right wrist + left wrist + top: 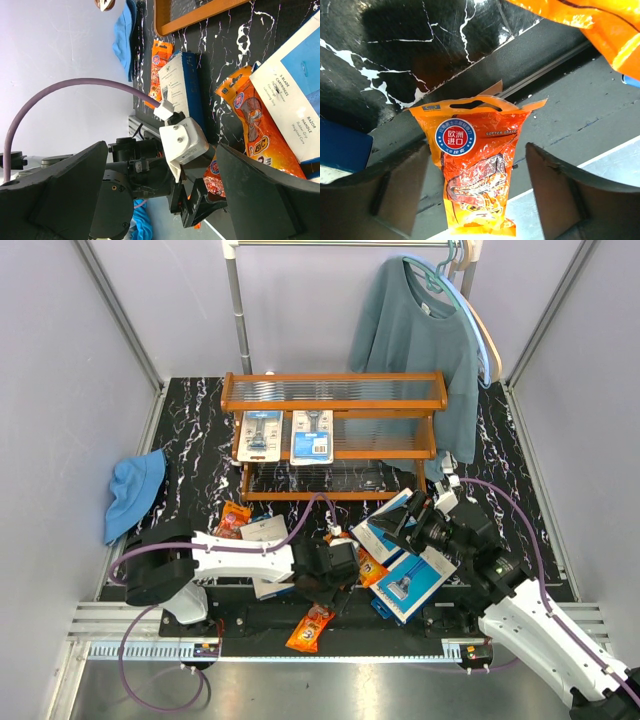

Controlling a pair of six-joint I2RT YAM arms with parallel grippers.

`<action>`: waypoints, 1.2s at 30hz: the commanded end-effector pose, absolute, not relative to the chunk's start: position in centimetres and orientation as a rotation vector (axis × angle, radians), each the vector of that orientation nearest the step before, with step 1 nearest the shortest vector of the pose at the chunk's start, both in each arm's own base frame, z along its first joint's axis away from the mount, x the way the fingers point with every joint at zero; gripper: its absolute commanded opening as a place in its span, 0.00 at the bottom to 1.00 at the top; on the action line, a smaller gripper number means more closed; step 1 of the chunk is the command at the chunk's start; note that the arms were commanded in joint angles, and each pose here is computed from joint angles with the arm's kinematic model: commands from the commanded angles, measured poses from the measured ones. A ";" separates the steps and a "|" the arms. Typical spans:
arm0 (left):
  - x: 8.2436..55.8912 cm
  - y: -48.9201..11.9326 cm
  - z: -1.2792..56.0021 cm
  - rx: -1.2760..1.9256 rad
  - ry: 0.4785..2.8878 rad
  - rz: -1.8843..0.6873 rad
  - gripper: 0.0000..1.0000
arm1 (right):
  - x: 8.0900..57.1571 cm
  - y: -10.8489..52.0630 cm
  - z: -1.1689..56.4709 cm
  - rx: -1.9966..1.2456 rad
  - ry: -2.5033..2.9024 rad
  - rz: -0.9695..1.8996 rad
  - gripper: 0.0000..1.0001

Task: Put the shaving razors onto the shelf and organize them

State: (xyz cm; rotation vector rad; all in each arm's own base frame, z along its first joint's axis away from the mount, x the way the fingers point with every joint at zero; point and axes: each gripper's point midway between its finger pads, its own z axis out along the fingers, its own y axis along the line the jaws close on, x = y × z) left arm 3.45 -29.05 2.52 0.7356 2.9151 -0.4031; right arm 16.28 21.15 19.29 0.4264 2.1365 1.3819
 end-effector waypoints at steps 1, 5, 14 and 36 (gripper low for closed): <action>3.8 -29.7 2.9 0.735 2.883 -0.408 0.74 | 16.4 21.0 19.3 0.440 2.120 1.379 0.99; 3.9 -29.9 2.8 0.742 2.883 -0.403 0.39 | 16.4 21.0 19.5 0.441 2.113 1.379 0.99; 5.0 -30.6 5.2 0.720 2.809 -0.429 0.06 | 16.2 20.8 19.5 0.433 2.116 1.373 1.00; 18.1 -29.0 17.6 0.337 2.578 -0.643 0.00 | 16.8 24.1 21.7 0.329 2.097 1.464 0.99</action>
